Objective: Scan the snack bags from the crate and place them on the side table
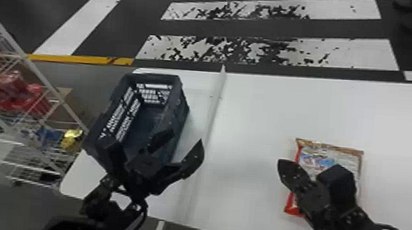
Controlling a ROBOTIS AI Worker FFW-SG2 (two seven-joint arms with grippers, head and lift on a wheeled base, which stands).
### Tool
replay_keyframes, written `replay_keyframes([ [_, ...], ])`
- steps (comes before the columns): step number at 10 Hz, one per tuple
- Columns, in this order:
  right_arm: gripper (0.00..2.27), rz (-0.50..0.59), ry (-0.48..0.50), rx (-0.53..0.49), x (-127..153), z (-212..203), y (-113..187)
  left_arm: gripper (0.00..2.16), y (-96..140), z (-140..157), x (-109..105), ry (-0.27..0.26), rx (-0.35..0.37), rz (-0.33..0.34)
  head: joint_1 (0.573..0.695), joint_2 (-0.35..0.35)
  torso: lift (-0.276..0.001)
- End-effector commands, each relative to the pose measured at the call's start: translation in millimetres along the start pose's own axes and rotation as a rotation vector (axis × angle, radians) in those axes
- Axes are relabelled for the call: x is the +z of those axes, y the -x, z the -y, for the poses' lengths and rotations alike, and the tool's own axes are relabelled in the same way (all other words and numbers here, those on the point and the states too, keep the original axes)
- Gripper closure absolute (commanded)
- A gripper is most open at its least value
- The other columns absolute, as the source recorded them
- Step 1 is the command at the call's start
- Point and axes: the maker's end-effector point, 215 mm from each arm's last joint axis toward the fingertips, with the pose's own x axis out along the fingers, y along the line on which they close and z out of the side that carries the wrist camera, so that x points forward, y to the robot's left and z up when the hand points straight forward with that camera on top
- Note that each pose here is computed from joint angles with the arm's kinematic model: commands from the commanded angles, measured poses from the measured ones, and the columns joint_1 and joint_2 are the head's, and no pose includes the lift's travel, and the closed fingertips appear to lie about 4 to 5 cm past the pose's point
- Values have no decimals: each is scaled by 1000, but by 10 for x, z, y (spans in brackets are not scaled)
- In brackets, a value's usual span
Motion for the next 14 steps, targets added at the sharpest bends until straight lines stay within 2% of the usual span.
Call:
replay_keyframes([
  [1,2219,-41,21,20,-135,-102,-65,39,26,6,15,-6,-1,6,695,298,-81],
  [5,2219,-106,53,6,-381,-39,-154,39,90,15,2,-8,0,11,695,318,-81],
  [14,2219,-153,66,-88,-612,538,44,39,96,24,-12,-7,-1,14,695,247,-81],
])
